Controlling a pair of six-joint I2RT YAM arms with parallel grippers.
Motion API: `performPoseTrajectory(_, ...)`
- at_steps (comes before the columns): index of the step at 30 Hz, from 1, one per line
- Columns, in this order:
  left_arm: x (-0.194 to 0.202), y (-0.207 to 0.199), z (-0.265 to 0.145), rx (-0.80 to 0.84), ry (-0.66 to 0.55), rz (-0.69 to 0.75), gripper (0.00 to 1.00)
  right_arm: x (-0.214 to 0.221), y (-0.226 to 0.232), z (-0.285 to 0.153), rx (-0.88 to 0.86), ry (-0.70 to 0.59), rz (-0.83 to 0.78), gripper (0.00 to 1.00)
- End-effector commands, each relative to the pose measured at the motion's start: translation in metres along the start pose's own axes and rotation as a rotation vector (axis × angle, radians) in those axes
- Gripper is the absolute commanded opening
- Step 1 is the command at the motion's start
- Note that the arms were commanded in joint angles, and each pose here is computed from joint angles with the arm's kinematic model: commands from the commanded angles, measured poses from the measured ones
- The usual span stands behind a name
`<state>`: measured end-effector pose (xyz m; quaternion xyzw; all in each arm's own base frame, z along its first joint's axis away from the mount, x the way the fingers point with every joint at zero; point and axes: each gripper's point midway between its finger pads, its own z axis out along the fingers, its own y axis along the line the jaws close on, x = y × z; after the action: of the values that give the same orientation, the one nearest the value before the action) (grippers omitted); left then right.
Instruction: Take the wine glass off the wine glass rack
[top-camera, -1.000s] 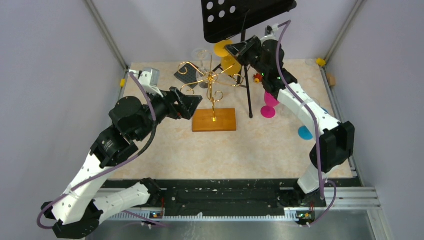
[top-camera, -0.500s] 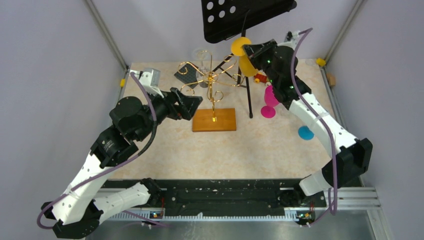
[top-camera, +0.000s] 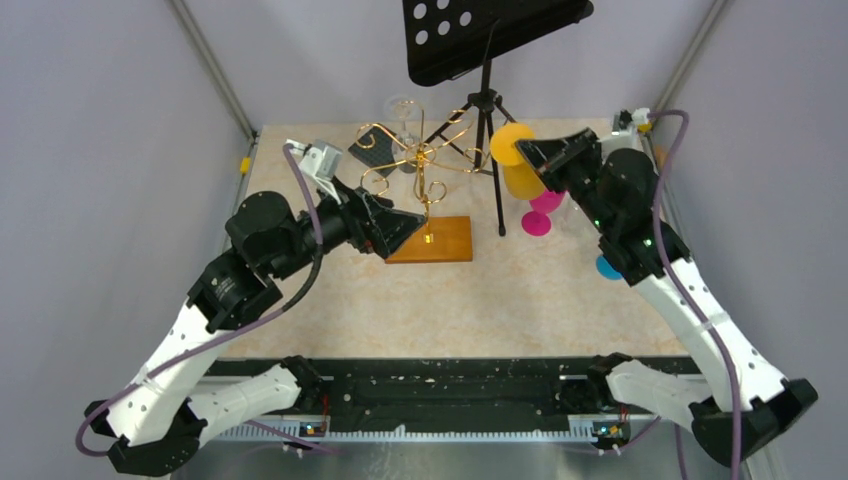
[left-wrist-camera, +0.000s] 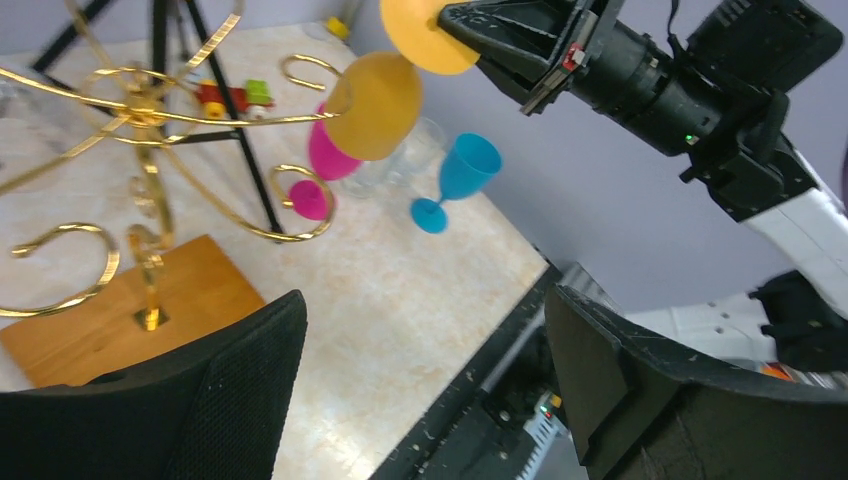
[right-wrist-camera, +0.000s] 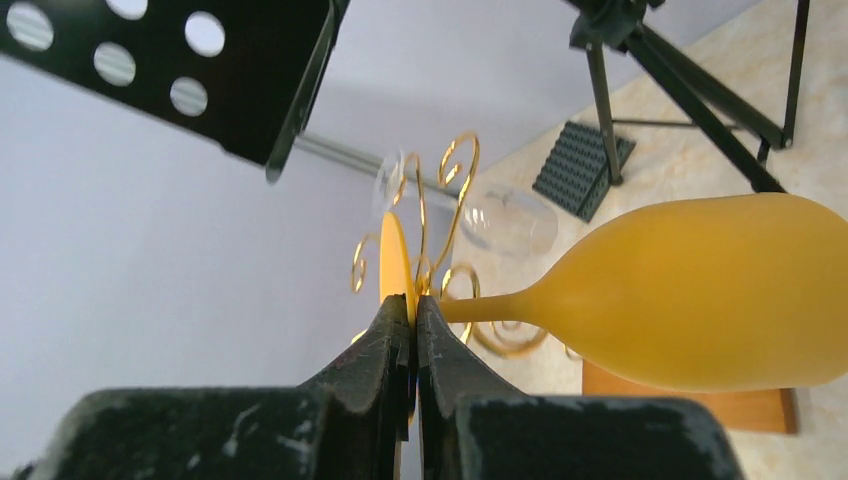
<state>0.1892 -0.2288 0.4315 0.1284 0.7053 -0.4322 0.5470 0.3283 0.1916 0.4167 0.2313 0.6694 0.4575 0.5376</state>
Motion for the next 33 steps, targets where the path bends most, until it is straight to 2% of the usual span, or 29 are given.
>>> performPoseTrajectory(1,0.014,-0.042,0.005,0.244,0.071,-0.069,0.91,0.015,0.012,-0.044,-0.086,0.116,-0.028,0.00)
performPoseTrajectory(7,0.036,-0.061,0.017,0.387,0.120,-0.249,0.88,0.052,0.012,-0.094,-0.169,0.326,-0.025,0.00)
performPoseTrajectory(13,0.047,-0.082,0.031,0.464,0.144,-0.442,0.82,0.076,0.004,-0.130,-0.216,0.453,-0.040,0.00)
performPoseTrajectory(20,0.074,-0.076,0.056,0.371,0.183,-0.590,0.78,0.090,0.011,-0.153,-0.322,0.525,-0.006,0.00)
performPoseTrajectory(23,0.082,-0.078,0.065,0.369,0.197,-0.643,0.73,0.094,0.015,-0.160,-0.367,0.555,0.009,0.00)
performPoseTrajectory(33,0.090,-0.087,0.073,0.411,0.230,-0.722,0.40,0.104,0.009,-0.167,-0.391,0.594,0.002,0.00)
